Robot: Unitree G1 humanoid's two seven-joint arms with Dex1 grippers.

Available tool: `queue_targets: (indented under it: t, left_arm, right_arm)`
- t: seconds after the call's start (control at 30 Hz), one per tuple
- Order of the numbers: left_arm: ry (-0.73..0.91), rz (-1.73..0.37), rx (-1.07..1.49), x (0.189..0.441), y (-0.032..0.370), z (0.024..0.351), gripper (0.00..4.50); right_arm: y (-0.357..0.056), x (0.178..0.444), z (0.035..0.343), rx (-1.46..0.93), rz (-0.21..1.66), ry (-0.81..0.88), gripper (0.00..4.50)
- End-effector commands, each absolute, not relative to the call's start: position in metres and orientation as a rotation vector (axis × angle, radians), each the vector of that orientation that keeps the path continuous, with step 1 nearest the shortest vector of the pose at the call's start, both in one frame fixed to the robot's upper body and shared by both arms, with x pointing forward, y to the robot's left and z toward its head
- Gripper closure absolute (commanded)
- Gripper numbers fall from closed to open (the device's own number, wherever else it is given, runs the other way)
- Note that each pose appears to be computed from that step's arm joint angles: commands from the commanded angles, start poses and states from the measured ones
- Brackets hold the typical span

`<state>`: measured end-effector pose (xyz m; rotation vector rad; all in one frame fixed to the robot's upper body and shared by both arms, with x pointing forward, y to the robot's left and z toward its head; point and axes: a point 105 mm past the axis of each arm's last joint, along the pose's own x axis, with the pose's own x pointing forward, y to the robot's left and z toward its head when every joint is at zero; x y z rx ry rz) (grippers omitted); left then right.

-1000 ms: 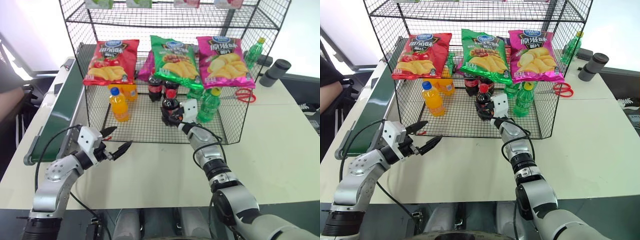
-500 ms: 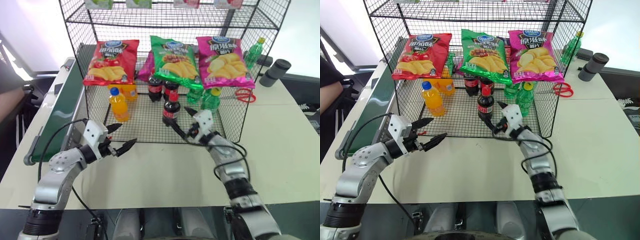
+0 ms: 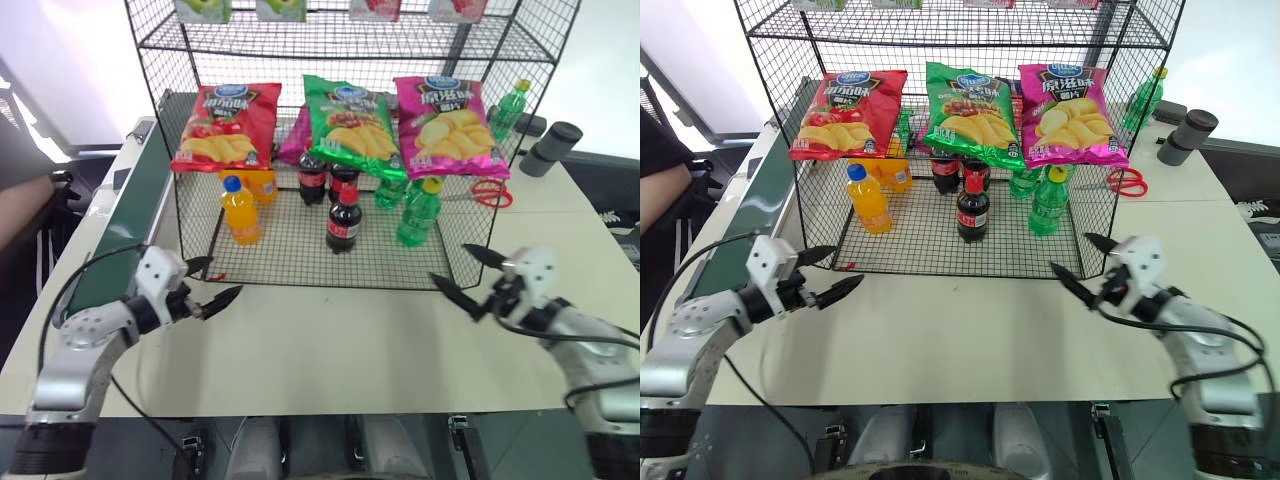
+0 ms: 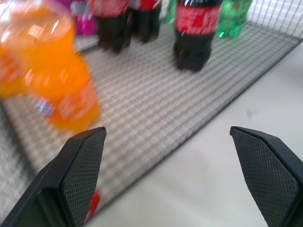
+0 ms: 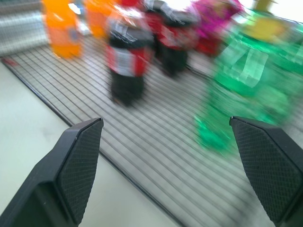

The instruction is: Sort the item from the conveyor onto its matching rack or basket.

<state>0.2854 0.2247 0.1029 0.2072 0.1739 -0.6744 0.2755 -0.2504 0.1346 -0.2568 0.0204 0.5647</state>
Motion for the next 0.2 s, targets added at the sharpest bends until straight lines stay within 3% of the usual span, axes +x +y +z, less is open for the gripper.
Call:
queue_targets:
  t: [0.03, 0.2]
  left_arm:
    - [0.126, -0.67, 0.236, 0.2864, 0.2295, 0.1134, 0.0]
    - [0.13, -0.681, 0.234, 0.2836, 0.2308, 0.109, 0.0]
  right_arm:
    - [-0.2525, 0.2705, 0.1467, -0.257, 0.587, -0.005, 0.05]
    - [-0.2529, 0.2721, 0.1464, -0.26, 0.586, -0.003, 0.05]
